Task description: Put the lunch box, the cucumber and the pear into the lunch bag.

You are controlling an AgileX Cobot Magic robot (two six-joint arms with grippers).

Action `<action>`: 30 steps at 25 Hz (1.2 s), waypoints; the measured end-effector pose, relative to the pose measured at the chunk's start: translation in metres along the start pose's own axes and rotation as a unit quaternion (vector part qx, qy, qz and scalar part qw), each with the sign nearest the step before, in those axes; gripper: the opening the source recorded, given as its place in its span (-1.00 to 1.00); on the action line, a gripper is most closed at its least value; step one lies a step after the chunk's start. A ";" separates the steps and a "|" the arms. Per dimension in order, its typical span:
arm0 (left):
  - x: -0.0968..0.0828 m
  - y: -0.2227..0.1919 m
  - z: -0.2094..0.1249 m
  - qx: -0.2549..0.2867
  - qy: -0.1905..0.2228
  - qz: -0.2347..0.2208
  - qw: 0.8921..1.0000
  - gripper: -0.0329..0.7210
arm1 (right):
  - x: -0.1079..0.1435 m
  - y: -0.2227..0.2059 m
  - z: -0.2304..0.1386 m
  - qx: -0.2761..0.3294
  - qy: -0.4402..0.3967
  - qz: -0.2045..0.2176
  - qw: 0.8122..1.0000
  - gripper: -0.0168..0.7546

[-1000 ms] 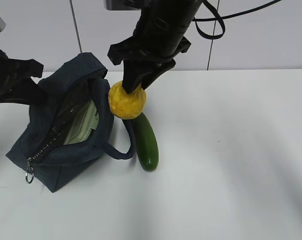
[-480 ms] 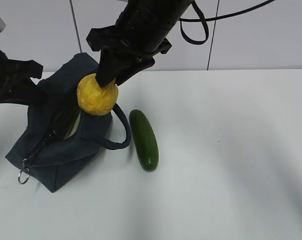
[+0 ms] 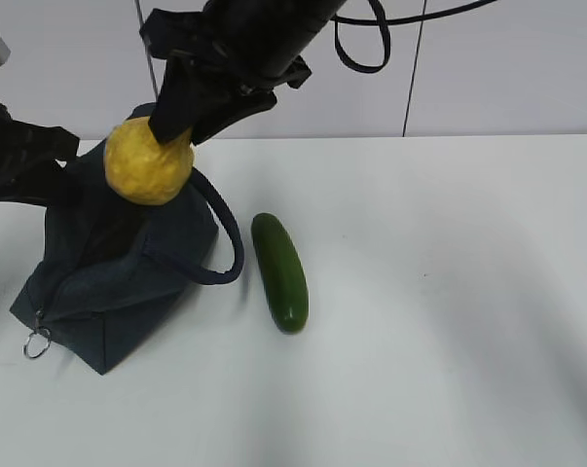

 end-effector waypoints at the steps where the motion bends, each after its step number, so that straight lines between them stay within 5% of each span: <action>1: 0.000 0.000 0.000 0.000 0.000 0.000 1.000 -0.91 | 0.003 0.000 0.002 -0.006 0.000 0.009 1.000 -0.24; 12: -0.009 0.023 0.006 -0.032 -0.009 -0.007 0.999 -0.91 | -0.003 -0.002 0.020 -0.061 -0.001 -0.003 0.998 -0.24; 30: -0.017 0.031 0.004 -0.036 -0.001 -0.023 0.999 -0.91 | -0.048 -0.056 0.013 -0.048 -0.026 -0.035 0.998 -0.17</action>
Point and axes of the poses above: a point on each arm's last joint axis where the gripper is mounted, y pointing back along that axis away from the gripper, x along the wrist's bending axis when the last joint is at zero, z = x × y, the point moved 7 cm from there along -y, pointing out along that axis toward the gripper, and after that the axes turned 3 degrees about y, right-handed, at the moved point
